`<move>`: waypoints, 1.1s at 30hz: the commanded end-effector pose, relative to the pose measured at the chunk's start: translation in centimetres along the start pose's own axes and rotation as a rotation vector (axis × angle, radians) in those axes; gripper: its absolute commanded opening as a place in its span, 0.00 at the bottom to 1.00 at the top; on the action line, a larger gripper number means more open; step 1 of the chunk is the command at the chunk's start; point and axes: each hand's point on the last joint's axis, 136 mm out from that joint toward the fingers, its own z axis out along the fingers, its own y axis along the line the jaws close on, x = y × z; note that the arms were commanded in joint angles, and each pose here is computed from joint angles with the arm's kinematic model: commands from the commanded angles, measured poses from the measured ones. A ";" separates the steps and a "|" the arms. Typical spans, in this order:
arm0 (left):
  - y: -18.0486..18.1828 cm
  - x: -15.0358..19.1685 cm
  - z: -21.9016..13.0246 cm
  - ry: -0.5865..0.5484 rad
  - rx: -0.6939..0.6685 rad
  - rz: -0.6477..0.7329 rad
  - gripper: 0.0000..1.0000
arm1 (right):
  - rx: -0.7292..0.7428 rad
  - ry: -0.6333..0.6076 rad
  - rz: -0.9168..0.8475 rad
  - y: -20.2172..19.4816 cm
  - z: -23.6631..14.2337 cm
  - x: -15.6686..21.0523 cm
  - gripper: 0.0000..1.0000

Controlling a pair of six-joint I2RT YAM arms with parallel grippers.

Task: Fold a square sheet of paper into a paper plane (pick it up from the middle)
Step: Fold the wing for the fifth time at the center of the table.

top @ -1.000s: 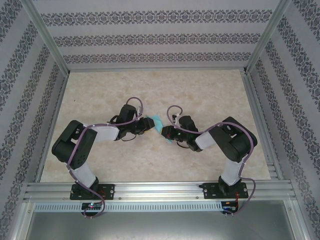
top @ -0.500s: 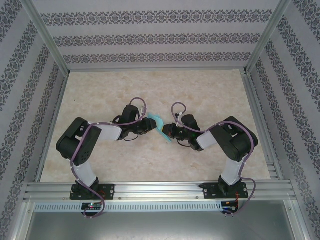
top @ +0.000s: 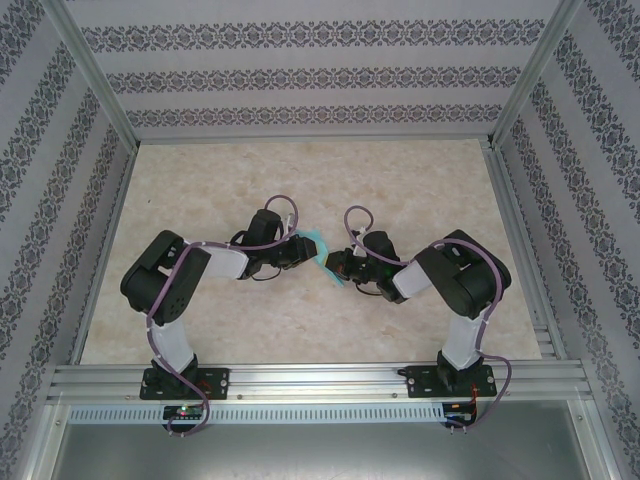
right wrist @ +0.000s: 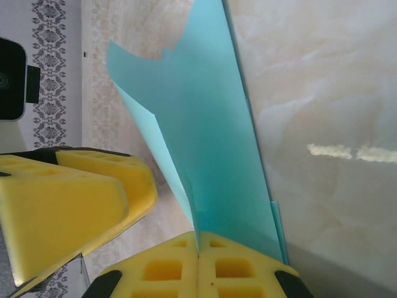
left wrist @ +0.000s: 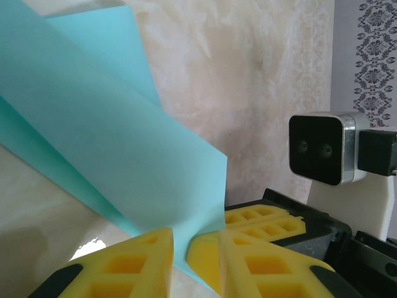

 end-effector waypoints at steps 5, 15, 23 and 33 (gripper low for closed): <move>-1.6 -0.3 0.8 0.003 0.055 0.066 0.25 | 0.016 0.005 0.034 -0.9 0.0 0.0 0.00; -1.6 -0.2 1.5 0.023 0.064 0.075 0.23 | 0.044 0.020 0.052 -1.8 0.2 0.2 0.00; -0.7 -0.2 2.0 0.024 0.037 0.067 0.19 | 0.052 0.026 0.061 -2.2 0.2 0.4 0.00; 0.4 -0.1 2.4 0.028 -0.011 0.058 0.18 | 0.071 0.043 0.065 -2.7 0.2 0.6 0.00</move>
